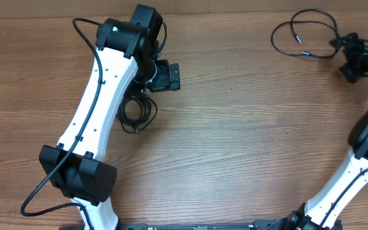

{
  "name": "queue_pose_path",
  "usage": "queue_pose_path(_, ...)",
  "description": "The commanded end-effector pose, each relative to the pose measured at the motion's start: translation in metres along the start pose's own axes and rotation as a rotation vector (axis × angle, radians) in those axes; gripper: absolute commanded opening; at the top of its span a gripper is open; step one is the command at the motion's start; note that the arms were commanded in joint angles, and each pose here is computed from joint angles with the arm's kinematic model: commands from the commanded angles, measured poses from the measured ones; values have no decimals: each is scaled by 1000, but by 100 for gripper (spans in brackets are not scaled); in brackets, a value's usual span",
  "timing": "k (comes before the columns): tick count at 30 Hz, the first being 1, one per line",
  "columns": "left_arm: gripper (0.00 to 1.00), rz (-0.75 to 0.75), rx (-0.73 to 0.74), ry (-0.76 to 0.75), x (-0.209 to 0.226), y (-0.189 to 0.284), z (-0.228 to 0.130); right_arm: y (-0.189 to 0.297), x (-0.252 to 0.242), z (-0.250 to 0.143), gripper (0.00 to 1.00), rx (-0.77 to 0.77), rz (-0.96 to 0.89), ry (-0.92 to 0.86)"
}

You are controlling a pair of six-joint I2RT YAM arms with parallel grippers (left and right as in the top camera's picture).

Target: Untangle cables

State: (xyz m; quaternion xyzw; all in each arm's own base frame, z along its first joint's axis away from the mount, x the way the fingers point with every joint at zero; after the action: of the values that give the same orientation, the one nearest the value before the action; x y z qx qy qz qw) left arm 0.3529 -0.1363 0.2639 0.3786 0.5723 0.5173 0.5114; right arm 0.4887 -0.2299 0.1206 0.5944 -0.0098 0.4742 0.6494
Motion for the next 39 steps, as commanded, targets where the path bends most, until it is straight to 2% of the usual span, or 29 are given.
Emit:
queue_pose_path(1, 100, 14, 3, 7, -1, -5, 0, 72, 37, 23, 100, -132, 13, 73)
queue_pose_path(6, 99, 5, -12, 10, -2, -1, 1, 127, 53, 0, 100, -78, -7, 34)
queue_pose_path(11, 99, 7, -66, 8, 2, 17, -3, 167, 81, -53, 100, 116, 76, 60)
queue_pose_path(16, 100, 107, -191, 129, 24, 51, -14, 180, 119, -108, 100, 295, 151, 193)
queue_pose_path(20, 100, 143, -242, 205, 39, 71, -23, 167, 153, -157, 100, 427, 175, 368)
queue_pose_path(25, 100, 186, -201, 264, 61, 74, -27, 139, 190, -221, 100, 530, 123, 561)
queue_pose_path(30, 100, 217, -182, 366, 92, 74, -17, 117, 222, -289, 100, 612, 175, 729)
queue_pose_path(36, 99, 178, -146, 496, 128, 74, -9, 91, 237, -345, 100, 628, 175, 765)
queue_pose_path(39, 100, 145, -105, 477, 129, 65, -8, 77, 237, -364, 100, 628, 185, 755)
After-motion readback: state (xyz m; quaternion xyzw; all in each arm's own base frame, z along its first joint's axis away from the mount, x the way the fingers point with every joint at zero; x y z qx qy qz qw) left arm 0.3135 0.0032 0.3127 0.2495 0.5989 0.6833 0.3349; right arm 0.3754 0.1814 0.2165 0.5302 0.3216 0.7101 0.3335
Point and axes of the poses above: each gripper's point midway between its finger pads, its own y axis back along the fingers, its own x axis along the line the jaws close on, z = x × y, the point moved 6 cm from there along y, back along the fingers, and after that the axes turned 7 degrees about y, right-handed, at the moved point
